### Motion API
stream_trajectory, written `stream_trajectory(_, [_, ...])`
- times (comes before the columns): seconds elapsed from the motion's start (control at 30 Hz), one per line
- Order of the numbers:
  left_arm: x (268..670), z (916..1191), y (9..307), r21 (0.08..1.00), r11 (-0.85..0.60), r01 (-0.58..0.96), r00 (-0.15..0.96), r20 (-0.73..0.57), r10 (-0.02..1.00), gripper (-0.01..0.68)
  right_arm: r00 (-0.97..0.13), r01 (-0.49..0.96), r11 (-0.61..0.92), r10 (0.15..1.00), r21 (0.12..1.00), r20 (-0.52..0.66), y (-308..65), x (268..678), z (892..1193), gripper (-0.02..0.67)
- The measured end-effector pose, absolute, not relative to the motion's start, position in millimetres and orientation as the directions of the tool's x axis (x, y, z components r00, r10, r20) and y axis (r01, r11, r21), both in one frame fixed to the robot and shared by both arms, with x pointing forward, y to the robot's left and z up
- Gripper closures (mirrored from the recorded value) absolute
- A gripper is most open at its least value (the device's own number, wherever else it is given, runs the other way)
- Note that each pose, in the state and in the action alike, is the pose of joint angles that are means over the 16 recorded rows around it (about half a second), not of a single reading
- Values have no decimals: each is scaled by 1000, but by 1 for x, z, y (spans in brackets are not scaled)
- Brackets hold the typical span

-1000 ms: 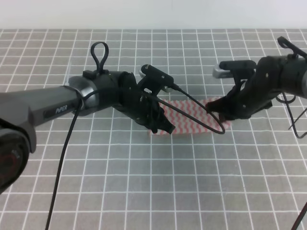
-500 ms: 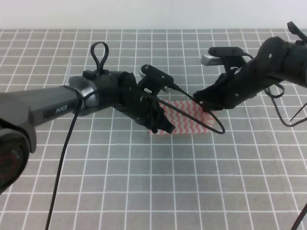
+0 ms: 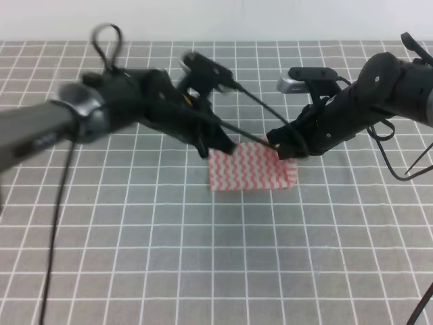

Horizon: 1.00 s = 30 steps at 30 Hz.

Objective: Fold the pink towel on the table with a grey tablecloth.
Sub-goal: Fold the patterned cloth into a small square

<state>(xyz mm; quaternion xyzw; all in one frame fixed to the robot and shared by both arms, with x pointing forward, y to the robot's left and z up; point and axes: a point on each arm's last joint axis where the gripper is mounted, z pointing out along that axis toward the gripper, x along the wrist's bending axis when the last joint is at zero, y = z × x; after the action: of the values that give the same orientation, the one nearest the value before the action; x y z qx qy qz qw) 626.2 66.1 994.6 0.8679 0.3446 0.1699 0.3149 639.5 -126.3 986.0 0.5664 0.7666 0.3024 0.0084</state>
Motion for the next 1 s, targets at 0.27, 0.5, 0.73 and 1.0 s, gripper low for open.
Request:
stream_trajectory(0.27, [621,1047,87,736,-511,445,672,103,734,673,-353,864,140,853,483,385,-118,639,988,663])
stream_trajectory(0.5, [615,1067,94,761,-489,427,662,106,742,673,-360,859,105,820,501,445,-107,637,992,664])
stream_trajectory(0.73, [613,1071,95,763,-485,427,663,100,742,673,-361,859,79,794,506,489,-94,636,990,664])
stream_trajectory(1.0, [613,1070,95,761,-485,431,664,97,742,673,-362,864,68,771,498,523,-80,635,980,664])
